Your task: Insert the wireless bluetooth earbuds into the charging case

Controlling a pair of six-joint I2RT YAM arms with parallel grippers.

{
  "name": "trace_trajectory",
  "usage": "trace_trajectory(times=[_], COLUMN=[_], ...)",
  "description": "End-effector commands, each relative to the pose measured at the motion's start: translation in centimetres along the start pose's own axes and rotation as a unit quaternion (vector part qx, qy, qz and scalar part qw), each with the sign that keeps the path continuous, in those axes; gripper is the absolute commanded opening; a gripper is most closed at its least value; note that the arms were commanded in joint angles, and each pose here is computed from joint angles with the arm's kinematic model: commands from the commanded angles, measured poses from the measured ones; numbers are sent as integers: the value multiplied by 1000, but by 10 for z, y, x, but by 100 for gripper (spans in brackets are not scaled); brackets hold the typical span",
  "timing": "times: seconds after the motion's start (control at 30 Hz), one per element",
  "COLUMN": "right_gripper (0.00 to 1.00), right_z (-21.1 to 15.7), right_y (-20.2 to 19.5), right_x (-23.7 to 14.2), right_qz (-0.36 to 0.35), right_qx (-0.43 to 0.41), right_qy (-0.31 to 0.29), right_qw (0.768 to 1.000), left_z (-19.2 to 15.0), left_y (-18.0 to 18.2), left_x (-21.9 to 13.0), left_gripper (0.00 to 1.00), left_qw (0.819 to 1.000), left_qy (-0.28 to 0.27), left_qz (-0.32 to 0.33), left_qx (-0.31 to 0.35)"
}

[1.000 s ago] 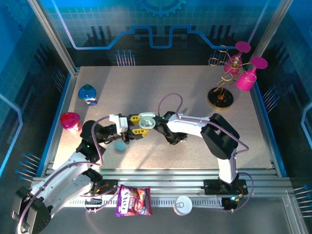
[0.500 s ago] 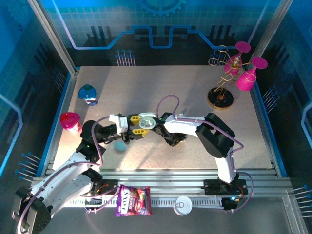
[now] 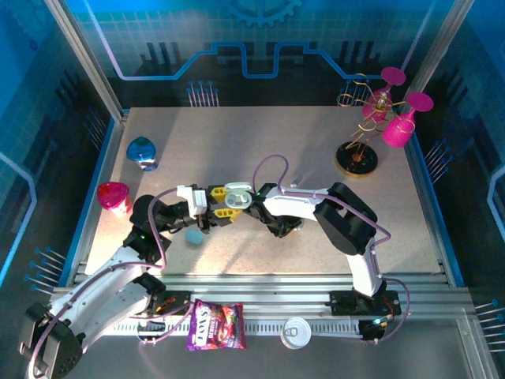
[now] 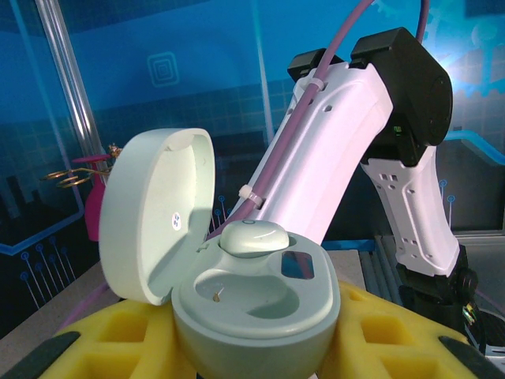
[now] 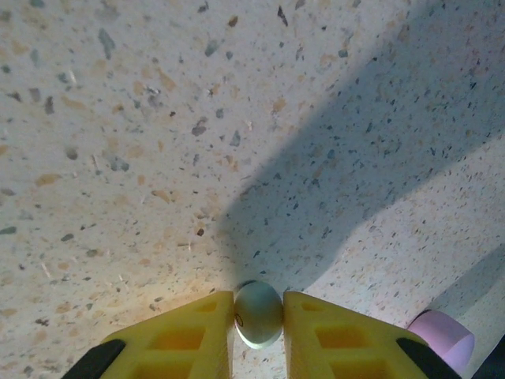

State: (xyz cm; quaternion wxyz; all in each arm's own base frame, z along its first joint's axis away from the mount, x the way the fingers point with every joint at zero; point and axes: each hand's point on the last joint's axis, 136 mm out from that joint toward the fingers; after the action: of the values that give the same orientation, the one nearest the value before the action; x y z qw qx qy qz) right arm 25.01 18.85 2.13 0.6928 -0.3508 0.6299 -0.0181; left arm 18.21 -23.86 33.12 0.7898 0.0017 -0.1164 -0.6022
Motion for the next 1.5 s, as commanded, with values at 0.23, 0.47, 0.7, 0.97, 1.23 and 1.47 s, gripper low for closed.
trace_trajectory(times=[0.23,0.47,0.7,0.97,1.23,1.47], right_gripper=[21,16,16,16,15,14], right_z=[-4,-3,1,2,2,-1], right_y=[9,2,-9,-24,-24,-25], right_x=[7,-6,-32,-48,-57,-54], right_qz=[-4,2,113,327,519,555], right_qx=[-13,-2,70,195,285,303], right_qy=[16,-1,-59,-97,-97,-80], right_qw=[1000,1000,989,920,800,771], left_z=[9,7,4,1,-1,0], left_y=[-6,-5,-2,3,4,5], left_x=[0,0,3,7,10,9], left_gripper=[18,18,18,18,18,18], left_qw=[1000,1000,1000,1000,1000,1000], left_qy=[-13,-11,-11,-8,-6,-5], left_qz=[-11,-10,-9,-9,-12,-9], left_qx=[24,22,14,5,2,1])
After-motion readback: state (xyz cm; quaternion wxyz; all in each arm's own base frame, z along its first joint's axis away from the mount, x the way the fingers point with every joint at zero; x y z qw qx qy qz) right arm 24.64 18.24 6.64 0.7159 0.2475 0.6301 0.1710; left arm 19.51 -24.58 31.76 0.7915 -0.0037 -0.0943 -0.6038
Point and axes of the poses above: each hand's point on the last joint's axis, 136 mm out from that joint toward the fingers, its own x axis out along the fingers, its own y axis along the line the jaws close on, z = x × y, and after that the axes turned 1 degree about -x, right-handed
